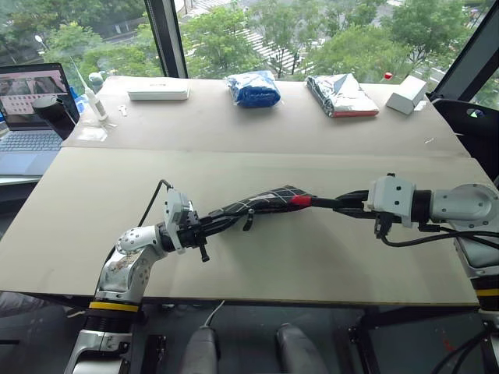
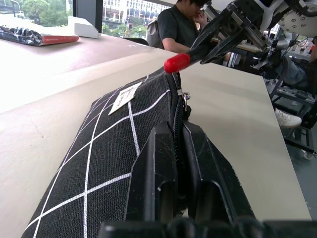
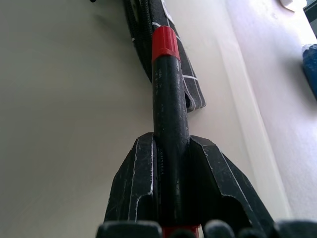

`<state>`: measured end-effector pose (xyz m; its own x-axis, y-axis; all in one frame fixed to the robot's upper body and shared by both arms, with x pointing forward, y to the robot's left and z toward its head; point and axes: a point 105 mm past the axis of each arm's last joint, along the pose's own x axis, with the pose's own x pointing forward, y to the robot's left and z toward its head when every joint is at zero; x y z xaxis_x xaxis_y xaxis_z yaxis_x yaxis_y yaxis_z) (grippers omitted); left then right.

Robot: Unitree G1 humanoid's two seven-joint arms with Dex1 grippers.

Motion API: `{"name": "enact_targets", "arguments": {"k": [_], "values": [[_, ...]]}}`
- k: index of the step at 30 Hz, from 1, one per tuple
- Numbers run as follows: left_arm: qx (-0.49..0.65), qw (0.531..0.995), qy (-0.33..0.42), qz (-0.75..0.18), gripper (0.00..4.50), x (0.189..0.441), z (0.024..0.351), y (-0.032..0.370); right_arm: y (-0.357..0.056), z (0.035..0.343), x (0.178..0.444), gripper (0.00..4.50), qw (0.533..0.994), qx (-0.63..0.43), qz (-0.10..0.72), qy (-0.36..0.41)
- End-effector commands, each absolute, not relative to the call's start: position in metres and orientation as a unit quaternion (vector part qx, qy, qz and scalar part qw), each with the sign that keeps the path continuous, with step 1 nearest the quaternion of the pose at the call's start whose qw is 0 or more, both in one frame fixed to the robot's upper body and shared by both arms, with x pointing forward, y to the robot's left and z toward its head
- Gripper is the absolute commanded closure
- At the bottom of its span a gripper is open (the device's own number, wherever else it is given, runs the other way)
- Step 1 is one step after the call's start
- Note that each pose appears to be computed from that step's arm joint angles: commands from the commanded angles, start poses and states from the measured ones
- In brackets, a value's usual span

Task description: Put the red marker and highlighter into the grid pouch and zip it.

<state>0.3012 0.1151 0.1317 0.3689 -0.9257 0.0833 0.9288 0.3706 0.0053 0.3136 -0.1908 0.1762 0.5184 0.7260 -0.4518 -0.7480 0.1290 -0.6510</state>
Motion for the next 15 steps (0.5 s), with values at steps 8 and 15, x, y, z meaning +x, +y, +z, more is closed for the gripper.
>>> {"name": "enact_targets", "arguments": {"k": [8,15], "values": [[-0.01,0.823,-0.055,-0.566,4.5,0.301,0.145,0.114,-0.182,0.212,0.309,3.91,0.775,-0.402,0.483,-0.061],[-0.013,0.823,-0.056,-0.566,4.5,0.304,0.148,0.114,-0.188,0.217,0.293,3.91,0.779,-0.389,0.491,-0.037]]}}
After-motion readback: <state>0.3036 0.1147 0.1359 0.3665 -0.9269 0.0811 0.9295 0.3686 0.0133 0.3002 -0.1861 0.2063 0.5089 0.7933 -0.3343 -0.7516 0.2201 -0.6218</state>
